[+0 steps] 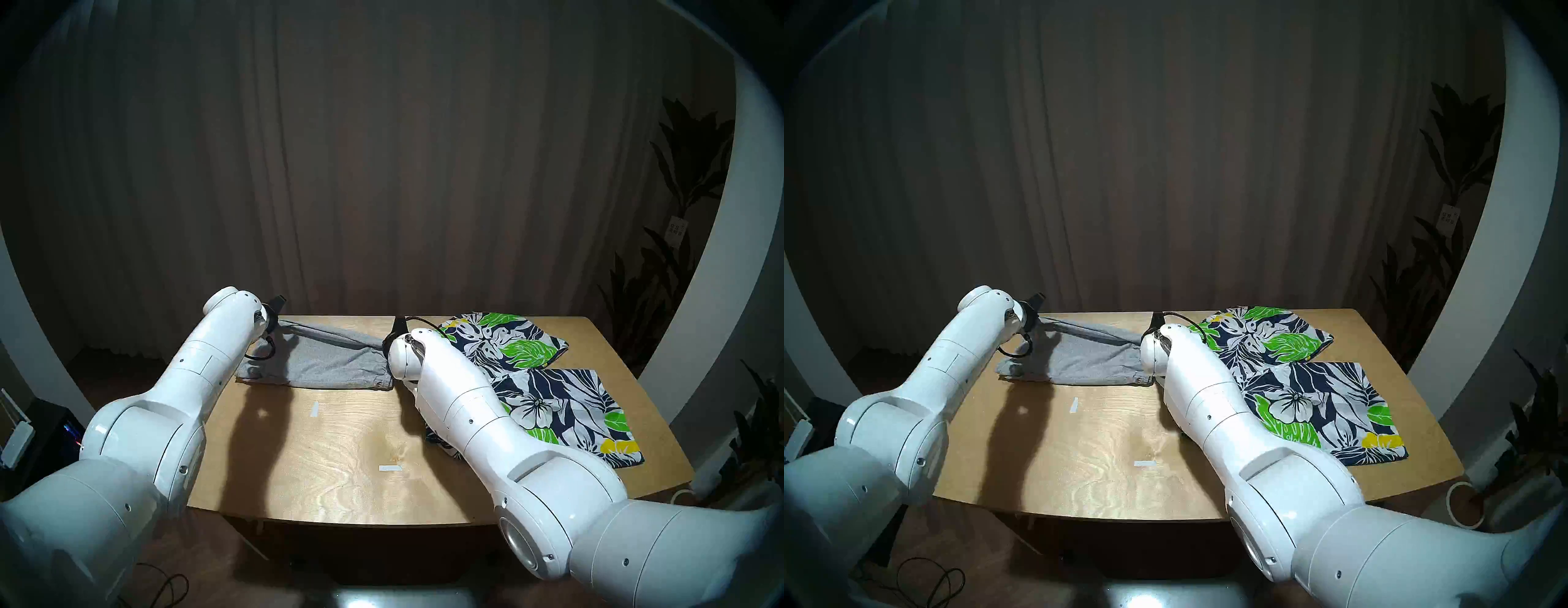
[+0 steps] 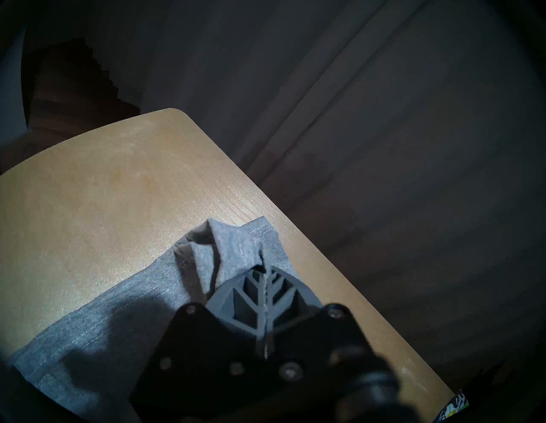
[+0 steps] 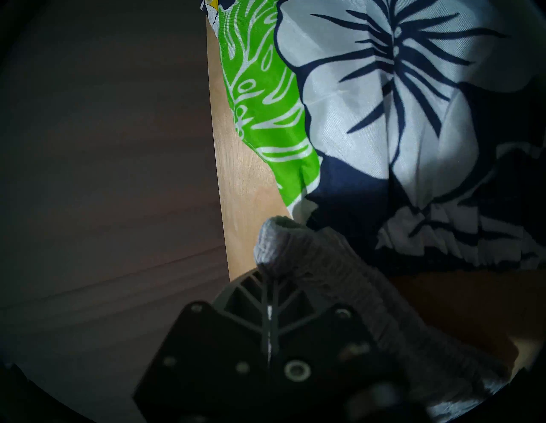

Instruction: Fold pants twice and stack them

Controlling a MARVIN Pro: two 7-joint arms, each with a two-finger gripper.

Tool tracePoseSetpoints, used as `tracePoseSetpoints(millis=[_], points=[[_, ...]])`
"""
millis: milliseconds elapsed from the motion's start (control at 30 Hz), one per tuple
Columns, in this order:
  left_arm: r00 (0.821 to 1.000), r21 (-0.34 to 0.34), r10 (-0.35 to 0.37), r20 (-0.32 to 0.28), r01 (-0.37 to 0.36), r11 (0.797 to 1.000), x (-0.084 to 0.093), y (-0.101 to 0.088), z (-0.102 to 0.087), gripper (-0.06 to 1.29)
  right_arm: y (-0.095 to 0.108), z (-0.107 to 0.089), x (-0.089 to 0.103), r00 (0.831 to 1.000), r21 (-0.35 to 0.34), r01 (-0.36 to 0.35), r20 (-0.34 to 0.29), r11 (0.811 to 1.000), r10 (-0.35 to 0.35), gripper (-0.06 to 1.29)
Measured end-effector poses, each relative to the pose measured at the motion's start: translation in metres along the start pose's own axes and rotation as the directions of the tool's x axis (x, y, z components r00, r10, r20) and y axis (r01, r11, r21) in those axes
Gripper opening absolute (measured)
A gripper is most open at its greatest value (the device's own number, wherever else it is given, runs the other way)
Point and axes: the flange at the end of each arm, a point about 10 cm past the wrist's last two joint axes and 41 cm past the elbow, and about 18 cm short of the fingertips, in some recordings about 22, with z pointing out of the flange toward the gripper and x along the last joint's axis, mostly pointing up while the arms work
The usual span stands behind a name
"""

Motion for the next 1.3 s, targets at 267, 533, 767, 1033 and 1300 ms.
tracePoseSetpoints(millis=[267, 533, 767, 1033, 1300], points=[[1.0, 0.017, 0.014, 0.002, -0.014, 1.0, 0.001, 0.004, 0.003, -0.02, -0.004, 0.001, -0.004, 1.0, -0.002, -0.012, -0.004, 1.0, 0.012, -0.03], [1.0, 0.023, 0.023, -0.001, -0.023, 0.999, 0.003, 0.01, 0.005, 0.31, -0.006, 0.002, -0.005, 1.0, -0.005, -0.021, -0.011, 1.0, 0.021, -0.03], [1.0, 0.021, 0.031, -0.008, -0.03, 0.999, 0.006, 0.017, 0.005, 0.38, -0.011, 0.003, -0.005, 0.999, -0.003, -0.028, -0.018, 1.0, 0.028, -0.03], [0.999, 0.015, 0.037, -0.017, -0.037, 0.999, 0.009, 0.024, 0.005, 0.41, -0.018, 0.005, -0.001, 0.999, 0.002, -0.038, -0.034, 0.999, 0.038, 0.1], [0.999, 0.01, 0.034, -0.026, -0.034, 0.999, 0.012, 0.025, 0.006, 0.79, -0.029, 0.006, 0.005, 0.997, 0.011, -0.051, -0.054, 0.999, 0.051, 1.03]])
